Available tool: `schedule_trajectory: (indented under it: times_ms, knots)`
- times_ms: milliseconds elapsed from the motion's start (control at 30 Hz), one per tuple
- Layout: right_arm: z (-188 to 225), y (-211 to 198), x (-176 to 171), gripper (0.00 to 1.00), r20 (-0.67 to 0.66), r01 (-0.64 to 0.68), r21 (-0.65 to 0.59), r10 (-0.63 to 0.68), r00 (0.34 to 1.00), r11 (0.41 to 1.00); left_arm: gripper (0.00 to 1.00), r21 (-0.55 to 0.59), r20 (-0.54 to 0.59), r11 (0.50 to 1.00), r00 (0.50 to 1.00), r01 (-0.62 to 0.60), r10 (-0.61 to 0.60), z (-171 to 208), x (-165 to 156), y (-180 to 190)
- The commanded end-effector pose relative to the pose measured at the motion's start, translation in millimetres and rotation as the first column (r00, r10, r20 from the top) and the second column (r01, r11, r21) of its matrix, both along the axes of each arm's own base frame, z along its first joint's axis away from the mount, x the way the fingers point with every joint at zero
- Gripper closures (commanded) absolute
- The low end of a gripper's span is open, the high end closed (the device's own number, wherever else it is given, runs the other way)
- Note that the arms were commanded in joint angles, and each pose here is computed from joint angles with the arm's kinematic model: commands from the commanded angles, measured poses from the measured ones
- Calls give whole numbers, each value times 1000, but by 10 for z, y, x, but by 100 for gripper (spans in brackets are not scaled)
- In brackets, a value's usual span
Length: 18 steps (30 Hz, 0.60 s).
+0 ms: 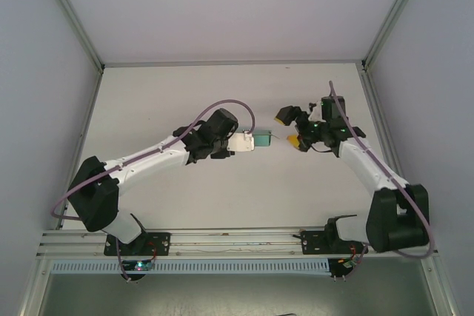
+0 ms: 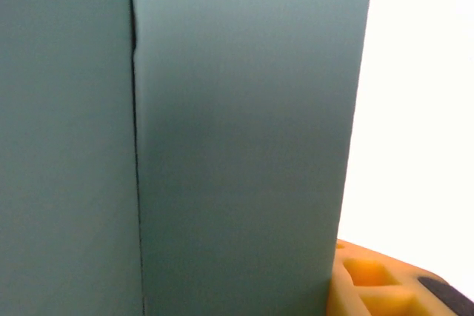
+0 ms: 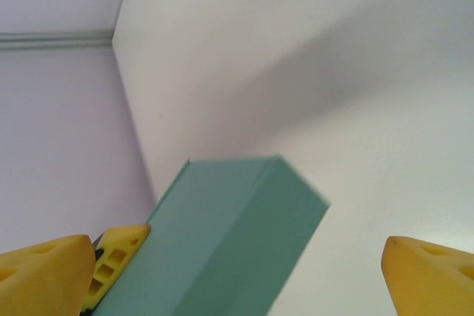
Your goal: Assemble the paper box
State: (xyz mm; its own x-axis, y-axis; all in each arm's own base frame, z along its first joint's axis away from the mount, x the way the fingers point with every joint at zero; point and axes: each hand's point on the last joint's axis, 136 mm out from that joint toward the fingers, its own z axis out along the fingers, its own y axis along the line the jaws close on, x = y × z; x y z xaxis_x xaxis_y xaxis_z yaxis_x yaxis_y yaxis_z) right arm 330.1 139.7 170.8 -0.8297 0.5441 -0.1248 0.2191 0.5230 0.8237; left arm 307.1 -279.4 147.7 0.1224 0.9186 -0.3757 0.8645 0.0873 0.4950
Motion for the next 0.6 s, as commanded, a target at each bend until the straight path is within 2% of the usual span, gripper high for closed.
schedule_trajectory:
  times_ms: [0,67,167,200,233,300,433,500,567]
  knots:
    - [360,-389,212,2,362,80,-343,53,931,936,57,30,-245,999,969,29,-20,-112,-370,233]
    - [619,-365,191,2,539,78,-421,180,823,904,57,15,-317,1000,948,26,-20,-143,-439,288]
    - [851,-205,52,2,693,45,-438,305,653,898,56,-7,-403,1000,915,-14,10,-178,-465,352]
    - [906,-135,6,2,714,15,-434,334,616,901,56,-5,-428,999,903,-35,30,-200,-462,371]
    - [928,-43,-51,1,714,-42,-443,380,588,896,56,6,-458,998,887,-59,55,-227,-463,399]
    - [849,114,-125,1,666,-128,-499,474,576,857,56,21,-513,995,853,-94,92,-278,-467,434]
    - [500,403,-179,4,515,-240,-647,648,561,723,55,78,-569,990,810,-117,140,-423,-432,471]
    - [382,547,-224,6,475,-307,-673,711,519,674,56,94,-594,989,790,-117,151,-473,-415,479]
    - [257,659,-269,7,434,-360,-711,780,451,604,56,107,-611,986,774,-128,167,-497,-376,485]
